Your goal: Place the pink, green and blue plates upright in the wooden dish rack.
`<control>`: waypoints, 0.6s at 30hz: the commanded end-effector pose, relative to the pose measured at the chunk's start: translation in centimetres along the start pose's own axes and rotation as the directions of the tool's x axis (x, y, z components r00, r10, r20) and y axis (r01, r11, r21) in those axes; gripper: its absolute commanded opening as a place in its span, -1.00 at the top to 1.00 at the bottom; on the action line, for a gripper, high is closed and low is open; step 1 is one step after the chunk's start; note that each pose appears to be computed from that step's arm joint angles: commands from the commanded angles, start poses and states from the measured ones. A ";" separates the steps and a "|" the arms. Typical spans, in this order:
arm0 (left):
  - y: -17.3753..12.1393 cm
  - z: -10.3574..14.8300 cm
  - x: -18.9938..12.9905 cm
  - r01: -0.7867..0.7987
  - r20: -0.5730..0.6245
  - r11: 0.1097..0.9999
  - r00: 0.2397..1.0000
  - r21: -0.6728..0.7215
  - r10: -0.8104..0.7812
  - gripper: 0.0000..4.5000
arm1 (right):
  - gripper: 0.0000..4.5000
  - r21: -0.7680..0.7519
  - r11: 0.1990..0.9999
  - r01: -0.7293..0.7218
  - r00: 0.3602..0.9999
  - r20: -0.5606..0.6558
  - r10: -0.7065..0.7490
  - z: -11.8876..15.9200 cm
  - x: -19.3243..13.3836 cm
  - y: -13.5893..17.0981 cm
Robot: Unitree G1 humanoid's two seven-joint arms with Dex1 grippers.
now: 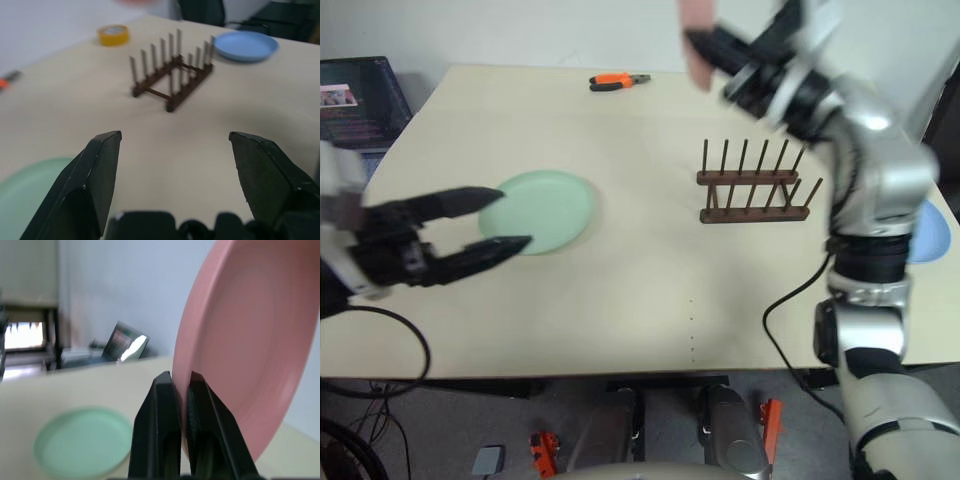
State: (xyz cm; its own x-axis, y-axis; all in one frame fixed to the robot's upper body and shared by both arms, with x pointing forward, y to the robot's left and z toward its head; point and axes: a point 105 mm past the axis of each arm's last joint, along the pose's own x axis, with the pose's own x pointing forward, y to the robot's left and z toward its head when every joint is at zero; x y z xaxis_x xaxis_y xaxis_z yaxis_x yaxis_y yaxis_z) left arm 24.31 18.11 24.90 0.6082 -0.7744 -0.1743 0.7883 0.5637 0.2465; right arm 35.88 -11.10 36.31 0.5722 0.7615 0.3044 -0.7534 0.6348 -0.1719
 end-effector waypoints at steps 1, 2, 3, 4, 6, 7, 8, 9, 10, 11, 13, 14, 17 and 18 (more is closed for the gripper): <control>-1.7 -0.4 3.3 0.114 0.027 0.991 0.993 0.063 -0.116 -0.68 | 1.00 0.131 0.984 0.123 0.992 0.015 -0.126 2.9 -3.5 -4.4; -2.0 -0.6 3.9 0.141 0.026 0.988 0.989 0.066 -0.143 -0.68 | 1.00 0.149 0.982 0.116 0.993 -0.010 -0.116 3.1 -4.3 -4.9; -2.2 -0.7 4.3 0.156 0.026 0.985 0.987 0.070 -0.158 -0.68 | 1.00 0.164 0.981 0.107 0.994 -0.026 -0.105 3.2 -4.9 -5.1; -2.4 -0.8 4.8 0.172 0.028 0.983 0.984 0.070 -0.175 -0.68 | 1.00 0.187 0.978 0.097 0.995 -0.054 -0.088 3.1 -5.7 -5.4; -2.6 -1.0 5.6 0.195 0.030 0.978 0.980 0.072 -0.198 -0.68 | 1.00 0.237 0.966 0.108 0.989 -0.120 -0.081 2.3 -7.0 -6.3; -2.6 -0.9 5.9 0.203 0.034 0.976 0.978 0.072 -0.206 -0.68 | 1.00 0.244 0.963 0.118 0.985 -0.155 -0.081 1.6 -7.6 -6.7; -2.6 -0.9 6.1 0.211 0.037 0.975 0.976 0.073 -0.214 -0.68 | 1.00 0.234 0.965 0.119 0.977 -0.200 -0.072 0.8 -8.1 -7.0; -2.6 -0.8 6.3 0.218 0.039 0.973 0.975 0.073 -0.221 -0.68 | 1.00 0.219 0.969 0.113 0.970 -0.237 -0.060 0.1 -8.5 -7.1; -2.5 -0.8 6.4 0.222 0.038 0.972 0.974 0.073 -0.225 -0.68 | 1.00 0.219 0.971 0.095 0.963 -0.266 -0.034 -0.5 -8.8 -7.1; -2.5 -0.8 6.4 0.224 0.035 0.972 0.973 0.074 -0.227 -0.68 | 1.00 0.226 0.971 0.079 0.960 -0.281 -0.013 -0.8 -9.0 -7.0; -2.3 -0.9 6.5 0.226 0.029 0.971 0.973 0.077 -0.229 -0.68 | 1.00 0.239 0.968 0.075 0.953 -0.302 0.001 -1.4 -9.1 -7.2; -2.3 -0.9 6.5 0.227 0.029 0.971 0.973 0.078 -0.230 -0.68 | 1.00 0.231 0.970 0.079 0.945 -0.328 0.001 -2.0 -9.2 -7.4; -2.4 -0.7 6.5 0.231 0.032 0.970 0.972 0.079 -0.234 -0.68 | 1.00 0.207 0.975 0.079 0.923 -0.385 0.007 -3.5 -9.5 -7.6; -2.4 -0.7 6.5 0.232 0.033 0.970 0.971 0.078 -0.235 -0.68 | 1.00 0.210 0.975 0.076 0.921 -0.388 0.012 -3.8 -9.4 -7.6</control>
State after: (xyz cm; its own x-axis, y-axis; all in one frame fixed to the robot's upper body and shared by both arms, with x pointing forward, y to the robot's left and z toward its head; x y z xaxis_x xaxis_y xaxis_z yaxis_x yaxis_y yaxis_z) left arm 26.63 11.98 21.54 0.4011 -0.8910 -0.2128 0.9068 0.3533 0.2299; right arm 37.76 -22.35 30.01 0.6455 0.7562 -0.1075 -0.7481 0.6543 0.1106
